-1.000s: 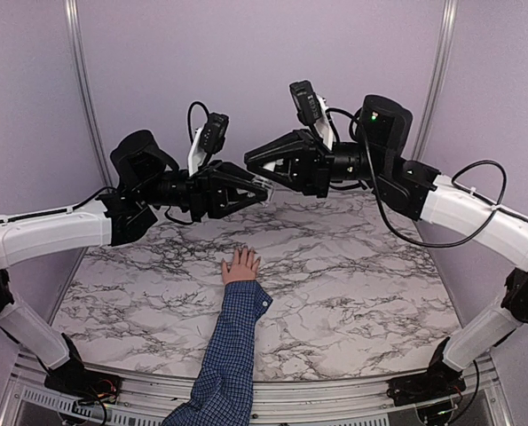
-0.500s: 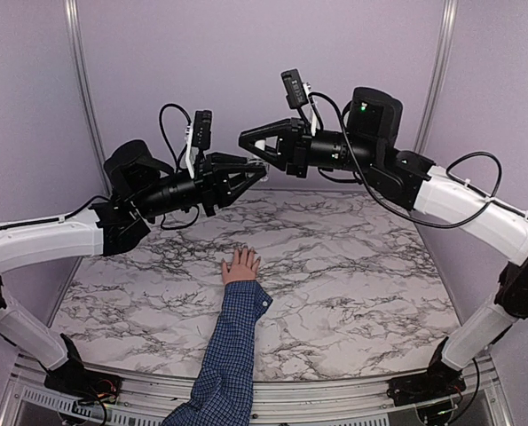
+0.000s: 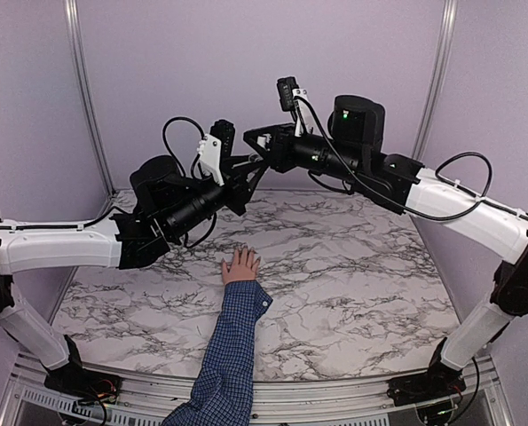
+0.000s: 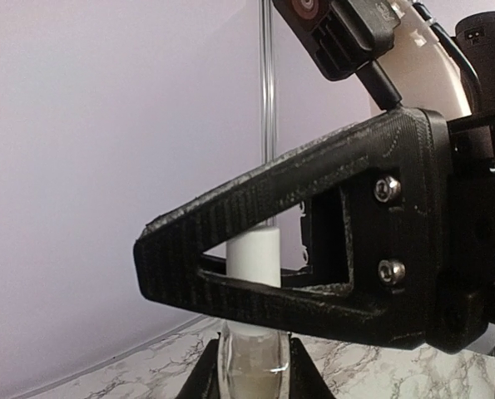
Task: Paint the nails
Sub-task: Screw the nail polish bottle cap onto the nail polish bottle.
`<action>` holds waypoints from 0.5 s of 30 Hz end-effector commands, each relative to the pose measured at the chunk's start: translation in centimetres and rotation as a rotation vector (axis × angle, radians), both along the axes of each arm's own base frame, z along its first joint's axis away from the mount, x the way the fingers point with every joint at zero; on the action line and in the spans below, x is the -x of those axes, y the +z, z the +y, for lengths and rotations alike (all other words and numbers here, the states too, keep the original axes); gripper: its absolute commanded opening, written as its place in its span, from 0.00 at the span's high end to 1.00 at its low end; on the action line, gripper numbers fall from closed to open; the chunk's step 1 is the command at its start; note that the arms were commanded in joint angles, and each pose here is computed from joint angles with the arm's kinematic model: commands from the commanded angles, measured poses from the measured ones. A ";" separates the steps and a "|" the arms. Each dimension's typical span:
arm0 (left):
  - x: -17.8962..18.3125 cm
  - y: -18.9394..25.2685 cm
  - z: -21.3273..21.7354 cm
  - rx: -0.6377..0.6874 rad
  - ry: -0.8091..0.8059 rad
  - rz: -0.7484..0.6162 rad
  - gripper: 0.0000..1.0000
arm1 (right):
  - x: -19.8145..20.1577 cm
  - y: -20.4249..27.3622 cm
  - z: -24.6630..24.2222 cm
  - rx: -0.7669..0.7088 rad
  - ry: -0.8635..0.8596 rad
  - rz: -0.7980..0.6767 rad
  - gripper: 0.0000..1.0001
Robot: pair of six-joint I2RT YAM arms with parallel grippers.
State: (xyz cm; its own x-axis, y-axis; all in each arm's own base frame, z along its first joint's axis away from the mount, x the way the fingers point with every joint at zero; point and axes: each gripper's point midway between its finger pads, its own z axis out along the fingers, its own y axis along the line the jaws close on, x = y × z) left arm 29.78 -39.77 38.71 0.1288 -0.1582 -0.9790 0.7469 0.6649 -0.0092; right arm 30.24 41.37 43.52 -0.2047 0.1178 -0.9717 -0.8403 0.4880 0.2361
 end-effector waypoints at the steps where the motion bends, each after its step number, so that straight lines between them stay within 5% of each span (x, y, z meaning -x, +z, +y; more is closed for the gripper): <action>1: -1.0 2.6 1.2 0.033 0.120 -0.074 1.00 | 1.7 -1.7 1.7 0.015 0.020 0.095 1.00; 5: -0.7 2.5 1.5 0.032 0.117 -0.073 1.00 | 2.0 -1.0 1.5 0.004 0.026 0.075 0.97; 15: 2.6 1.8 2.4 0.039 -0.076 -0.066 1.00 | 4.1 2.0 -0.5 -0.037 0.148 -0.043 0.44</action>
State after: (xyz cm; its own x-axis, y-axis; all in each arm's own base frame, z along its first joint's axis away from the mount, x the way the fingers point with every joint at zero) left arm 29.29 -38.94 37.86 0.1487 -0.1227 -0.9812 0.7403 0.6716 0.0282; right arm 28.65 42.04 42.68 -0.2308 0.1019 -0.9676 -0.8571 0.4494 0.2518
